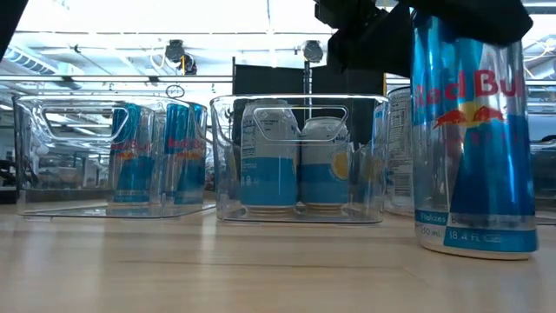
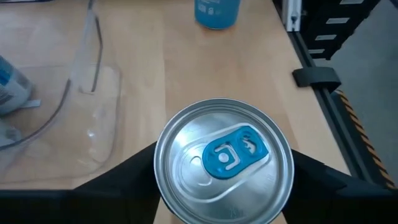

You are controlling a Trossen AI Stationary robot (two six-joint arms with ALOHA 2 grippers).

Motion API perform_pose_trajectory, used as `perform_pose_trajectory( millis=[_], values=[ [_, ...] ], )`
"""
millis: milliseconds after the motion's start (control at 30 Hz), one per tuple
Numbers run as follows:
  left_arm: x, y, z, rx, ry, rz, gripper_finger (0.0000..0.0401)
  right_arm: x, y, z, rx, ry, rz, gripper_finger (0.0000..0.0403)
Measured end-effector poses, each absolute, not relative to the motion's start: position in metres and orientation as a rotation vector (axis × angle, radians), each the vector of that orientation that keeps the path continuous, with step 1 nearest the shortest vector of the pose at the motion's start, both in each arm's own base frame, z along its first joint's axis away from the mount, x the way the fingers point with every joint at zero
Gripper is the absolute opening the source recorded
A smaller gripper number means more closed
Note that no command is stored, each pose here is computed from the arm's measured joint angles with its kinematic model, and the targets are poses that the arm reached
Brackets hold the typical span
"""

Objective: Sort soda cans
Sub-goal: Put the blue soda can into the left transparent bin

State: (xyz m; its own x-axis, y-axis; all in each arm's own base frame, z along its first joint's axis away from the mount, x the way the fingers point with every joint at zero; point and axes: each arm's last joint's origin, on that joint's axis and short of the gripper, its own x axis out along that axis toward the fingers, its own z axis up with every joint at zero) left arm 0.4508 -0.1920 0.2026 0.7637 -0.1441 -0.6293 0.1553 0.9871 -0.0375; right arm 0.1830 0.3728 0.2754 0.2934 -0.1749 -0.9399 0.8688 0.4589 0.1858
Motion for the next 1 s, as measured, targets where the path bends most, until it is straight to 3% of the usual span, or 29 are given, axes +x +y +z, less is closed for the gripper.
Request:
perform_pose_trajectory(
  millis=[200, 633, 800, 1000],
  values=[
    [0.444, -0.191, 0.220, -0.002, 0.688, -0.214, 0.0255, 0.183, 0.373, 0.275, 0.820, 1.038, -0.810, 0.0277],
    [0.367, -0.148, 0.358, -0.012, 0.559, -0.095, 0.0263, 0.186, 0.371, 0.275, 0.823, 1.036, -0.815, 0.0277],
    [0.323, -0.124, 0.347, 0.015, 0.660, 0.057, 0.0263, 0.188, 0.370, 0.275, 0.826, 1.034, -0.819, 0.0277],
    [0.259, -0.094, 0.310, -0.131, 0.639, 0.247, 0.0263, 0.190, 0.369, 0.276, 0.816, 0.991, -0.805, 0.0277]
  ],
)
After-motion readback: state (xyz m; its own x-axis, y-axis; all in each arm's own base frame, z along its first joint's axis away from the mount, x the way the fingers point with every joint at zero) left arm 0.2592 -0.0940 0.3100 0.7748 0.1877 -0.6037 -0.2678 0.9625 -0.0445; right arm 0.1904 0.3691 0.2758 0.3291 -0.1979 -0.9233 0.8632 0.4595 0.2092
